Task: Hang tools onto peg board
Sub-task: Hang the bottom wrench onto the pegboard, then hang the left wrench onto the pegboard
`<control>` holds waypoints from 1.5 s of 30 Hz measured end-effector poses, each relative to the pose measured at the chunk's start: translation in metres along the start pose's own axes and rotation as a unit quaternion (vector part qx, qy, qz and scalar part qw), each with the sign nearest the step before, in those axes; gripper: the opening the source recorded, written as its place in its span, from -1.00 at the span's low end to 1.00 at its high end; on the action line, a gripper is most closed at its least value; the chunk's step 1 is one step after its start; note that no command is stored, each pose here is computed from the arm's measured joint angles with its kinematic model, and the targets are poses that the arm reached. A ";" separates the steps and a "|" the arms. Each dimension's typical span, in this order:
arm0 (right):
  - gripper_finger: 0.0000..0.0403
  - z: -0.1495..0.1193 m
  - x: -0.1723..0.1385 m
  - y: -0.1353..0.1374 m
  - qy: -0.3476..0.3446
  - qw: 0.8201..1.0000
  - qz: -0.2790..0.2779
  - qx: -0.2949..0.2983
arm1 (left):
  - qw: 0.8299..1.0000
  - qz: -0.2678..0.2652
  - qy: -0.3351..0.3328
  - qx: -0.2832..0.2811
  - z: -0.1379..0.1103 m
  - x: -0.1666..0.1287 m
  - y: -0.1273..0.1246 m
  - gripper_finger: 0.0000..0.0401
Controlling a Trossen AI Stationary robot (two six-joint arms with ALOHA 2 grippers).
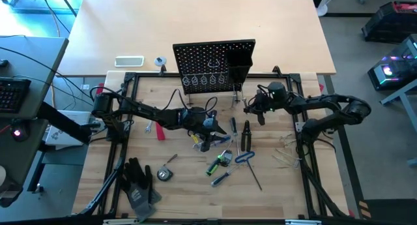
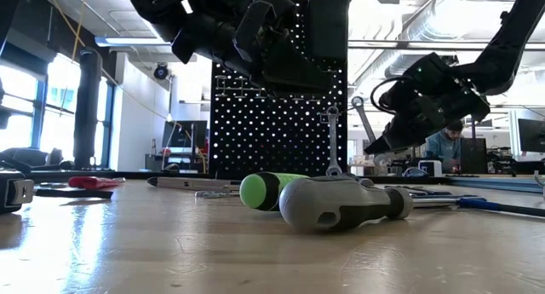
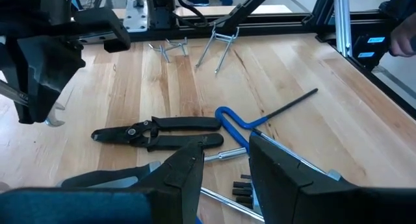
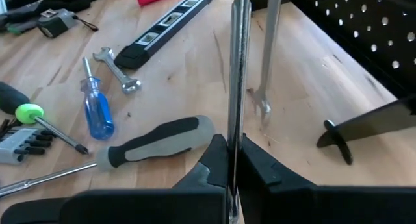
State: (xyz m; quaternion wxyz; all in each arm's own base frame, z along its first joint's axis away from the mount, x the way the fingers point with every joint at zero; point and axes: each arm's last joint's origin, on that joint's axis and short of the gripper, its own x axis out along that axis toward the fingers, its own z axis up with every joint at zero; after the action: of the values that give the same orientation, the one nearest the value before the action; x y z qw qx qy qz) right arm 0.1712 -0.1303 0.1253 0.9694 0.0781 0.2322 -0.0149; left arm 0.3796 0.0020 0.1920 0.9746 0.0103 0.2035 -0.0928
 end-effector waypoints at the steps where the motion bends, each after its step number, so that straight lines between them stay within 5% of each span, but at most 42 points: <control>1: -0.99 0.001 0.000 -0.001 0.000 1.000 -0.001 0.000 | 1.000 0.000 0.000 -0.001 0.000 0.000 0.000 -0.43; 29: -0.95 0.007 0.018 -0.032 0.011 0.999 -0.014 0.037 | 1.000 0.002 0.016 -0.009 -0.003 0.000 0.000 -0.43; 45: -0.21 0.004 0.019 -0.030 0.024 0.996 -0.016 0.087 | 0.993 -0.005 0.116 -0.027 -0.022 -0.002 -0.004 -0.43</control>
State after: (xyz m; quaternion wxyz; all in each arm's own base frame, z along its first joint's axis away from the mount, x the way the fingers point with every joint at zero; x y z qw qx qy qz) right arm 0.1875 -0.1606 0.1161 0.9526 0.1587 0.2549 -0.0489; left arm 0.3680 -0.0005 0.1724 0.9439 -0.0061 0.3174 -0.0908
